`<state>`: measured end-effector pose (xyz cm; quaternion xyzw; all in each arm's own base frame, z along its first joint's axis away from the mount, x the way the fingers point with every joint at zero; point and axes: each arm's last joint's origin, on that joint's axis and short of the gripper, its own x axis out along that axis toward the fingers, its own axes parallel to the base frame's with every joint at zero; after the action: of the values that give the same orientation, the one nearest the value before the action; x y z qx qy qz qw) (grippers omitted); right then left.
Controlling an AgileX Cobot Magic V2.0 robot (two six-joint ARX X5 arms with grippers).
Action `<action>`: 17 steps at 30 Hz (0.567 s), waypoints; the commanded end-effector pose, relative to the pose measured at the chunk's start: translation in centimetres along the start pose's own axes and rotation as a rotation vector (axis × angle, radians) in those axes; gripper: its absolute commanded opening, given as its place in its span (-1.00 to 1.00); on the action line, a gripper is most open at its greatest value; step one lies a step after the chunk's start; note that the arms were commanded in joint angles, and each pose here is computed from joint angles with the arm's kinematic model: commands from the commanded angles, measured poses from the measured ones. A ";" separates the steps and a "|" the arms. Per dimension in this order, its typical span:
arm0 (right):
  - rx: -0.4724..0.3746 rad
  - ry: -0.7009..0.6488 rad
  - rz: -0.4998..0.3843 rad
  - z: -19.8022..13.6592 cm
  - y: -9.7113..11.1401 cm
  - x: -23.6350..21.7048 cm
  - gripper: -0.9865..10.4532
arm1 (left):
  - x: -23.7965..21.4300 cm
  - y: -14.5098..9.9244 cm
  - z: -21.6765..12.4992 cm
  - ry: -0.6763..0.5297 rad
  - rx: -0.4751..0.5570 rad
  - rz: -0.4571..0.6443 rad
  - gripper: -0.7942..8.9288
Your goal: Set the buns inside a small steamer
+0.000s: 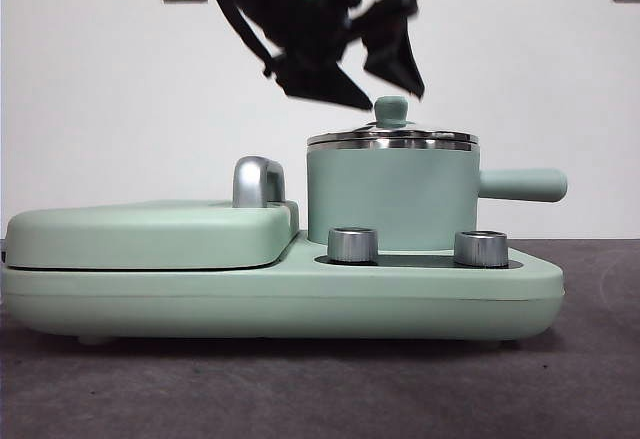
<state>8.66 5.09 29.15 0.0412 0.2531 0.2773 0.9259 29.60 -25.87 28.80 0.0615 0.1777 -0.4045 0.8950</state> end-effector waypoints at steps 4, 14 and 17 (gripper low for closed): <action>-0.017 -0.009 0.008 0.2 0.1 0.0 -0.17 | -4.4 -0.1 2.3 0.038 -0.104 -0.041 -0.12; -0.027 0.074 0.086 0.5 0.2 1.8 -0.16 | -10.3 0.2 0.4 0.221 -0.212 -0.029 -0.12; -0.019 0.113 0.127 0.7 0.2 3.1 -0.16 | -12.3 0.3 -1.5 0.225 -0.235 -0.010 -0.13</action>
<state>10.89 6.72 28.22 0.0359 0.3023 0.3307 0.8933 22.20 -16.86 32.24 0.0059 0.3195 -0.3777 0.8690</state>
